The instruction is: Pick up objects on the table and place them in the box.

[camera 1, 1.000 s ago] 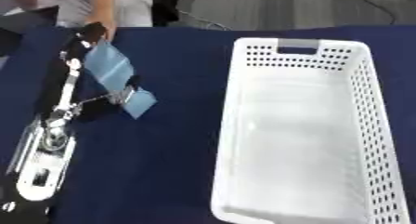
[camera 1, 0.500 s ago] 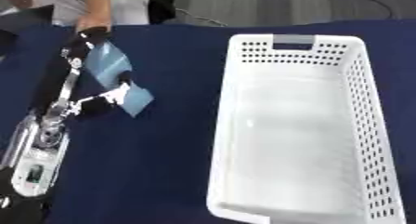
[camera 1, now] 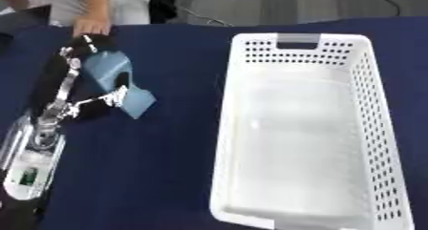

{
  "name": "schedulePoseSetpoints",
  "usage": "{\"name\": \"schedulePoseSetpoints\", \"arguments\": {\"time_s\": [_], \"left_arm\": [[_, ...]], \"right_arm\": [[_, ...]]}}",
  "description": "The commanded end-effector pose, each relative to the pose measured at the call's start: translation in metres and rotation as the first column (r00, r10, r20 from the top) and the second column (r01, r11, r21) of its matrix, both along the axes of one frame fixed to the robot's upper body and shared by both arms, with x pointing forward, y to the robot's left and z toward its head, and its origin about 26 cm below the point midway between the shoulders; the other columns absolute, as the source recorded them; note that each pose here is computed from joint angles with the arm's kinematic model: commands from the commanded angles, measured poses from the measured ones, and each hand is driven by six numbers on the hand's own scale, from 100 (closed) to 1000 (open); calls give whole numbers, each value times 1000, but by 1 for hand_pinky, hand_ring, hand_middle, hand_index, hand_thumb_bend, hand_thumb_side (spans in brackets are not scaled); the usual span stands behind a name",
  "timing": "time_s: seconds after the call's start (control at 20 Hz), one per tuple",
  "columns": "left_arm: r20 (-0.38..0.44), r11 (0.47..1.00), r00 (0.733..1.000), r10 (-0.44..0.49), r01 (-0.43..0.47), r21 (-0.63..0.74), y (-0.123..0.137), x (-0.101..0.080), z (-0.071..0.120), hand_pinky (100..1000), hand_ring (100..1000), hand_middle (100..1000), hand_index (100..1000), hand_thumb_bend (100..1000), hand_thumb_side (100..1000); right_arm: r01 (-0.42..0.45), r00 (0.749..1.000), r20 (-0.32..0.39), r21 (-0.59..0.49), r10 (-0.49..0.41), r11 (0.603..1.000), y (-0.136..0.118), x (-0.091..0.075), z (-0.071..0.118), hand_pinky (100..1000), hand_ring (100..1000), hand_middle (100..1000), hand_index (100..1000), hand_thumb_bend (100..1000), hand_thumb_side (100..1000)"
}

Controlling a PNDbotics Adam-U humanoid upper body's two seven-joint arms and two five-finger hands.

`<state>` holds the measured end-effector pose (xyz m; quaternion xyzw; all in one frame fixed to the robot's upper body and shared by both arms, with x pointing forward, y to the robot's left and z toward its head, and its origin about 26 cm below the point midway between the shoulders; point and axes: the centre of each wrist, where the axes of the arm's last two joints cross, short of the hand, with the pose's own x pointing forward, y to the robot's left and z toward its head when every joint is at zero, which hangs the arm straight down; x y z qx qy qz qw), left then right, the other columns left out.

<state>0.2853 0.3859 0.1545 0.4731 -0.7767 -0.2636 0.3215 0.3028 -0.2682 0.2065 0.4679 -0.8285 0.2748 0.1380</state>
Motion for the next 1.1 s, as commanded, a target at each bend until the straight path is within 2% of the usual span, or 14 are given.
{"name": "schedulePoseSetpoints", "arguments": {"time_s": [0.05, 0.25, 0.5, 0.55, 0.65, 0.8, 0.95, 1.1], "left_arm": [[4, 998, 1000, -17, 17, 61, 3, -1, 4, 100, 100, 108, 170, 100, 100], [20, 997, 999, -28, 27, 77, 4, -1, 4, 100, 100, 100, 132, 100, 100], [123, 999, 992, -22, 18, 31, 8, -1, 10, 100, 100, 100, 108, 100, 100], [158, 1000, 987, -12, 9, 18, 10, -1, 12, 100, 100, 100, 104, 170, 100], [235, 1000, 972, 9, -6, -12, 12, -1, 18, 100, 100, 100, 100, 219, 100], [331, 998, 943, 41, -25, -52, 14, 1, 27, 100, 100, 100, 100, 238, 100], [374, 999, 926, 50, -39, -37, 15, 3, 37, 100, 100, 100, 100, 345, 100], [404, 999, 913, 47, -51, 0, 18, 5, 52, 100, 100, 100, 100, 383, 100]], "right_arm": [[-3, 999, 46, -17, 4, 1000, -2, -1, 9, 808, 738, 789, 888, 100, 803], [-4, 999, 45, -17, 5, 1000, -2, -2, 9, 807, 738, 789, 887, 100, 802], [-7, 999, 42, -17, 8, 1000, -2, -2, 9, 807, 738, 788, 885, 100, 801], [-7, 999, 41, -17, 8, 1000, -2, -2, 9, 806, 738, 788, 884, 100, 801], [-8, 999, 39, -16, 9, 1000, -3, -2, 9, 805, 738, 788, 883, 100, 801], [-11, 999, 36, -15, 11, 1000, -3, -2, 8, 805, 738, 787, 881, 100, 801], [-15, 999, 30, -15, 15, 1000, -3, -2, 8, 806, 739, 788, 884, 100, 800], [-17, 1000, 23, -19, 18, 1000, -2, -2, 7, 806, 739, 788, 884, 100, 801]]}}
